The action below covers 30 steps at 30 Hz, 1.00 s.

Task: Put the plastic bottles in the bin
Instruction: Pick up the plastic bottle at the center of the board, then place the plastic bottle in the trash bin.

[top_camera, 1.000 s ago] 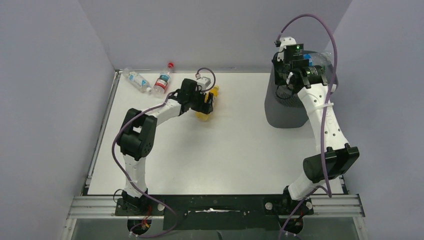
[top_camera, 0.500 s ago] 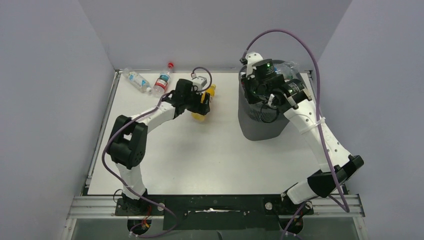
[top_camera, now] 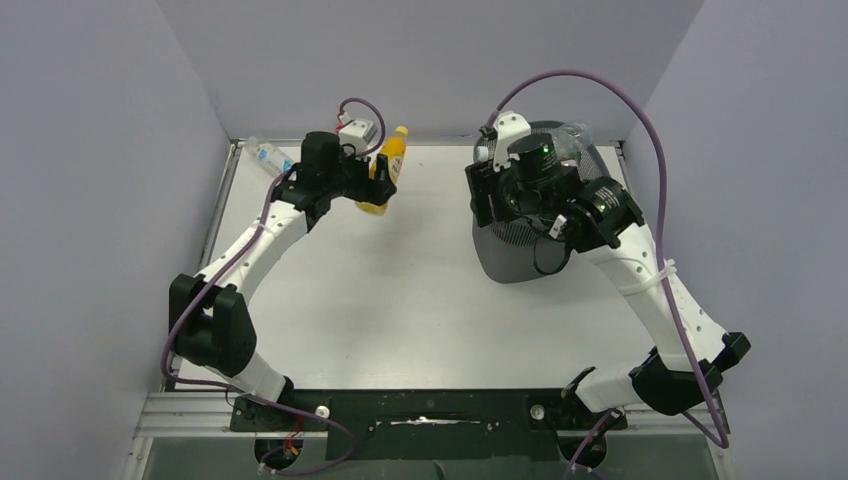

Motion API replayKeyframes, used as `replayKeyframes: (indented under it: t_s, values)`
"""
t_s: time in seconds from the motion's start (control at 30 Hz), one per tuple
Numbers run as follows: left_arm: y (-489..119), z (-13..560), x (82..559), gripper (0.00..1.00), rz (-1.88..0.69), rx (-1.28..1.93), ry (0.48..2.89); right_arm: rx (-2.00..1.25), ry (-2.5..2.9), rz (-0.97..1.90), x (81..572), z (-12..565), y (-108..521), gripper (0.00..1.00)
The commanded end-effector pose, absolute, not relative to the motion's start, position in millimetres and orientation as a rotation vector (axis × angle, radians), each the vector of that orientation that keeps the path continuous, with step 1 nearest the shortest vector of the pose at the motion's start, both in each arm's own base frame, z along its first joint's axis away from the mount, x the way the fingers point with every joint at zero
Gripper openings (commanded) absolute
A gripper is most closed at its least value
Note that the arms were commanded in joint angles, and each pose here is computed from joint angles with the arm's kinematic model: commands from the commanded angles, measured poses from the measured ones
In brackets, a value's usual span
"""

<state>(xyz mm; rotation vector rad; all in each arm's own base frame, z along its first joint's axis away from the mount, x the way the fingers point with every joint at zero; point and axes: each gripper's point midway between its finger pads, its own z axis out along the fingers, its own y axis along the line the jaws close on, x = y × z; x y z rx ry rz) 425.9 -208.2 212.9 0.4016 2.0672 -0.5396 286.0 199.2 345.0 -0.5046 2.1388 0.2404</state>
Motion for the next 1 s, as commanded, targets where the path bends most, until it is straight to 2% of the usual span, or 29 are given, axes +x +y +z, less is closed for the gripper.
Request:
replayKeyframes:
  t_s: [0.0,0.13,0.37,0.6,0.97]
  values:
    - [-222.2,302.8,413.0,0.73,-0.643,0.481,1.887,-0.410,2.026,0.247,282.5,393.9,184.5,0.66]
    - [-231.1,354.1,396.1,0.73,-0.715,0.546,1.780,-0.298,1.933,0.237,279.4,432.6,165.9,0.73]
    - [-263.4,425.1,363.9,0.73,-0.897,0.685,1.579,-0.079,1.821,0.168,279.6,466.8,128.0,0.75]
    - [-320.3,439.0,371.5,0.72,-0.989,0.879,1.500,0.035,1.806,0.124,297.6,461.7,100.5,0.75]
    - [-387.7,424.3,425.7,0.72,-1.052,0.967,1.419,0.059,1.832,0.125,322.9,443.1,85.2,0.74]
